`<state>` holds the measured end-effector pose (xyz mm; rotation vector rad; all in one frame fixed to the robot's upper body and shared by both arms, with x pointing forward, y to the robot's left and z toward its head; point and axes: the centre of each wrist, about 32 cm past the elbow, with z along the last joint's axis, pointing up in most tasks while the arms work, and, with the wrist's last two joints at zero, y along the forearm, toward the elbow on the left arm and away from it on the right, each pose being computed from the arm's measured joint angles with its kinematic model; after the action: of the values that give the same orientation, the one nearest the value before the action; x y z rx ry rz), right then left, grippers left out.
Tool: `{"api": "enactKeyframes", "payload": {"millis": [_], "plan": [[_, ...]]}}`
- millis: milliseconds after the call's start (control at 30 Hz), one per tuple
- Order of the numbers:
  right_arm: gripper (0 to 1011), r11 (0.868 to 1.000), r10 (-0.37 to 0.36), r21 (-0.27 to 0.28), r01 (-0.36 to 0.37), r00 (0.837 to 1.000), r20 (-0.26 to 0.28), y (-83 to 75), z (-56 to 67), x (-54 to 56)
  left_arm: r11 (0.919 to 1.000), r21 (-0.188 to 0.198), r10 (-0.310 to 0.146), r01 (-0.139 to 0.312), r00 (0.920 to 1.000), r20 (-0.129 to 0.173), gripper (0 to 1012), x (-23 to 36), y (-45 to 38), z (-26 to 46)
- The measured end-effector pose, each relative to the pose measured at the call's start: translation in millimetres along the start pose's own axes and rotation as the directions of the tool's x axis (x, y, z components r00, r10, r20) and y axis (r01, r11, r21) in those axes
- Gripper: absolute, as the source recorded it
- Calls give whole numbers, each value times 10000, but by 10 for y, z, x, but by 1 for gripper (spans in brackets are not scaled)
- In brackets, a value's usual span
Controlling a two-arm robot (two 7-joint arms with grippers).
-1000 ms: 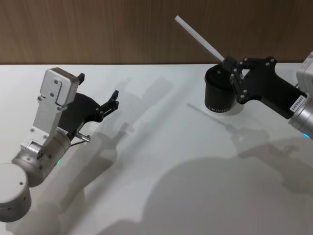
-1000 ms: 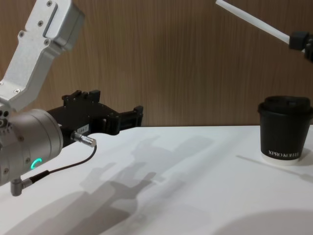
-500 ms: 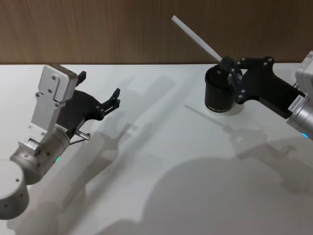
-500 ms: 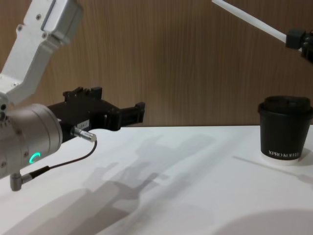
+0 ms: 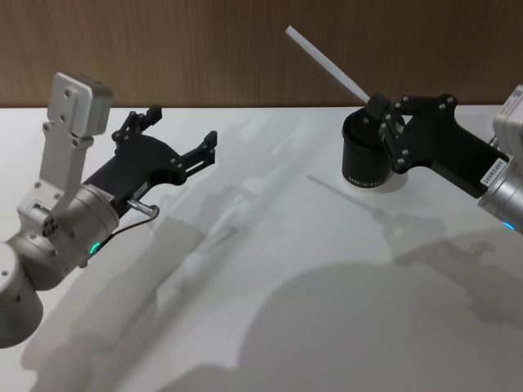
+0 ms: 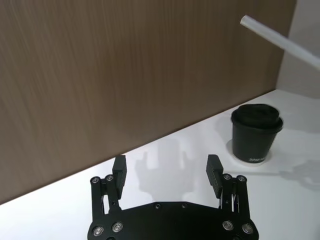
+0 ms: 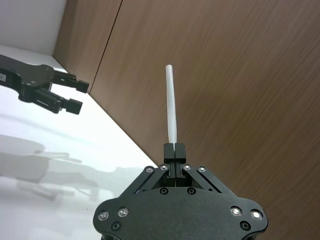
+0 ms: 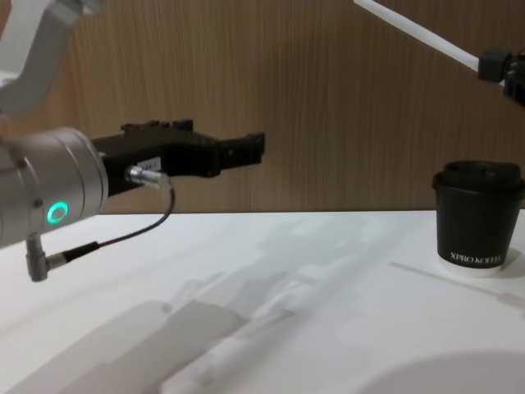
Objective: Pick up the straw with one hand, pass it to the other hand, and insert it into the cup.
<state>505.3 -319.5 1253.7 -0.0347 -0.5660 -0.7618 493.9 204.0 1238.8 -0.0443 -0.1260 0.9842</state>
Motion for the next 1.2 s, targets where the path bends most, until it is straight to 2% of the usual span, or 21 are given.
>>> {"api": "enactKeyframes", "payload": {"millis": [67, 133, 167, 233, 300, 333, 367, 433, 533, 567, 633, 733, 833, 867, 933, 1000, 1033, 1100, 1133, 1167, 1200], "plan": [[7, 10000, 2, 2, -2, 10000, -1, 0, 0, 0, 9999, -2, -150, 150, 9997, -200, 1002, 8, -4, 28], [7, 10000, 5, 6, -5, 10000, -4, 1, 0, 0, 9991, -20, -427, 426, 9975, -564, 1003, 17, -11, 73], [7, 10000, 7, 7, -7, 10000, -4, 2, 1, 0, 9983, -31, -589, 589, 9952, -787, 1003, 23, -16, 99], [8, 10000, 7, 7, -7, 10000, -5, 2, 1, 0, 9971, -61, -762, 760, 9919, -1015, 1003, 30, -22, 128], [8, 10000, 10, 9, -10, 10000, -3, 2, 1, 0, 9943, -73, -1062, 1062, 9844, -1405, 1002, 38, -30, 162], [8, 10000, 10, 9, -10, 10000, -3, 2, 1, 0, 9943, -73, -1062, 1062, 9844, -1405, 1002, 38, -30, 162], [7, 10000, 12, 9, -12, 10000, -3, 3, 1, 0, 9918, -95, -1275, 1277, 9776, -1672, 1003, 45, -37, 187], [7, 10000, 14, 10, -14, 10000, -3, 3, 2, 0, 9891, -118, -1462, 1466, 9710, -1890, 1003, 52, -45, 210], [7, 10000, 16, 9, -16, 10000, -2, 2, 2, 0, 9804, -176, -1947, 1963, 9503, -2428, 1003, 64, -67, 255], [7, 10000, 16, 9, -16, 10000, -2, 2, 2, 0, 9804, -176, -1947, 1963, 9503, -2428, 1003, 64, -67, 255], [7, 10000, 16, 9, -16, 10000, -2, 3, 2, 1, 9713, -275, -2345, 2364, 9312, -2789, 1003, 65, -93, 291], [7, 10000, 16, 9, -16, 10000, -2, 3, 2, 1, 9634, -368, -2636, 2654, 9142, -3078, 1003, 63, -113, 312], [7, 10000, 16, 9, -16, 10000, -3, 2, 2, 1, 9510, -529, -3032, 3045, 8859, -3510, 1003, 59, -157, 335], [7, 10000, 16, 9, -16, 10000, -3, 3, 2, 1, 9510, -529, -3032, 3045, 8859, -3510, 1003, 59, -157, 335], [7, 10000, 16, 9, -16, 10000, -3, 3, 2, 1, 9417, -679, -3297, 3295, 8642, -3801, 1003, 53, -197, 345], [7, 10000, 16, 9, -16, 10000, -3, 3, 2, 0, 9374, -762, -3413, 3399, 8525, -3960, 1003, 47, -216, 347], [8, 10000, 16, 9, -16, 10000, -3, 3, 2, 1, 9332, -850, -3523, 3493, 8420, -4085, 1003, 42, -236, 350], [7, 10000, 16, 8, -16, 10000, -3, 2, 2, 1, 9292, -941, -3622, 3573, 8306, -4230, 1003, 38, -258, 350], [7, 10000, 15, 9, -15, 10000, -3, 3, 2, 1, 9262, -1030, -3700, 3628, 8214, -4341, 1003, 32, -280, 353], [7, 10000, 15, 9, -15, 10000, -3, 2, 2, 1, 9262, -1030, -3700, 3628, 8214, -4341, 1002, 32, -280, 353], [7, 10000, 15, 9, -15, 10000, -2, 3, 2, 1, 9230, -1112, -3775, 3684, 8108, -4473, 1003, 24, -304, 348]]}}
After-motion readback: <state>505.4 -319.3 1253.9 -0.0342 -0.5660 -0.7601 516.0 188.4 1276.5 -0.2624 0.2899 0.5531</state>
